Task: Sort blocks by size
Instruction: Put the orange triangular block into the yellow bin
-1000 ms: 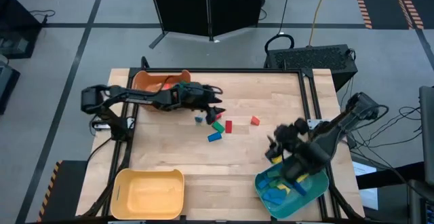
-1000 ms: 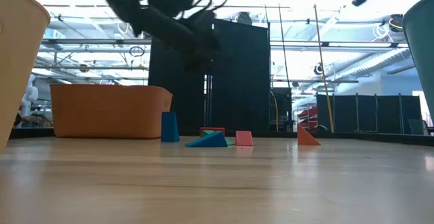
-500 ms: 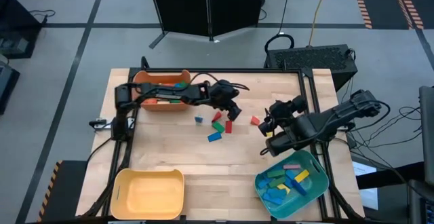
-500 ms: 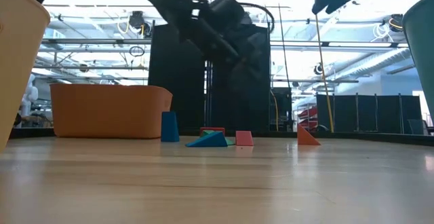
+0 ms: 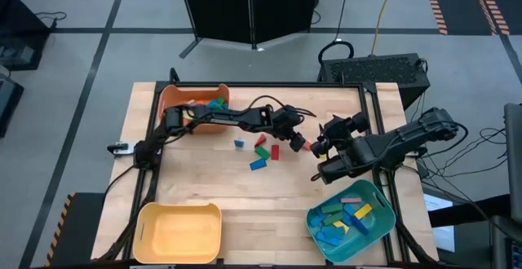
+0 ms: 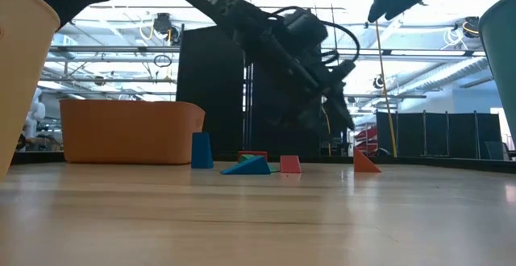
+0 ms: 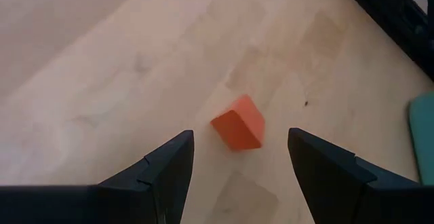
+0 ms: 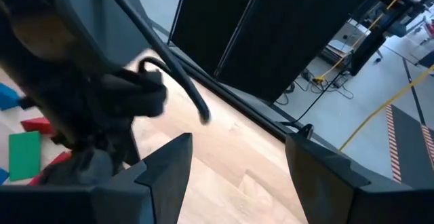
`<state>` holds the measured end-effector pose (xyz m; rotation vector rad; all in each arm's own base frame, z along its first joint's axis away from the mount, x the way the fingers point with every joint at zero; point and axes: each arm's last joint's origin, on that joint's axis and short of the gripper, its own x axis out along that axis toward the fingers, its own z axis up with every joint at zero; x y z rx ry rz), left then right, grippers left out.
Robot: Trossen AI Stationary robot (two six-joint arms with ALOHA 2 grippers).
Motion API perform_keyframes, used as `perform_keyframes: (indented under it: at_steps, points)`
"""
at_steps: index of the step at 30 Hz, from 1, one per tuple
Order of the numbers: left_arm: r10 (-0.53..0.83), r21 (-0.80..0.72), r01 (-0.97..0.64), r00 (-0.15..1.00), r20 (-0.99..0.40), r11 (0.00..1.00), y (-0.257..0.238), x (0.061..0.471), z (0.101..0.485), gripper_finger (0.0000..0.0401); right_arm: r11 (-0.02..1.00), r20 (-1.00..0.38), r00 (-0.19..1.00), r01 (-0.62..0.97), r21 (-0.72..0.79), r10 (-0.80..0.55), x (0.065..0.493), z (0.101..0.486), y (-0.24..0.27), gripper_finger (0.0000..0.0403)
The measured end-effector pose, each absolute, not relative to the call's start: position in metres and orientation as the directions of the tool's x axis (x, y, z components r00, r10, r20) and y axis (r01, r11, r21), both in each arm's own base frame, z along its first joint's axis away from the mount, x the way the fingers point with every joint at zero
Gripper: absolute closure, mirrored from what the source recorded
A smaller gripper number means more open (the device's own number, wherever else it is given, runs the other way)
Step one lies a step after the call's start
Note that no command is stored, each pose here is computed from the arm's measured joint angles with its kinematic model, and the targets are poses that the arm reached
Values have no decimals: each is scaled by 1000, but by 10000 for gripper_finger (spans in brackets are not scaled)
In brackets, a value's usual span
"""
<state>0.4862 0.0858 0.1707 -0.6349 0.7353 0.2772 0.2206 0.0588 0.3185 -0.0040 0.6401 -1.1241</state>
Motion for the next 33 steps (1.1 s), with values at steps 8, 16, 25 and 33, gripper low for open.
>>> perform_keyframes:
  at_steps: [8, 16, 25, 33]
  points:
    - [2, -448, -437, 718, -696, 780, 78, 499, 165, 162, 452, -475, 273, 835, -315, -836, 221, 318, 59, 179]
    - [70, -427, -461, 739, -670, 778, 82, 504, 161, 162, 452, -475, 274, 835, -315, -837, 221, 318, 59, 179]
    - [53, -450, -473, 732, -680, 758, 84, 506, 148, 162, 447, -473, 271, 838, -313, -839, 221, 319, 58, 179]
    - [30, -480, -479, 731, -682, 735, 89, 507, 138, 197, 429, -473, 253, 847, -313, -844, 222, 319, 53, 179]
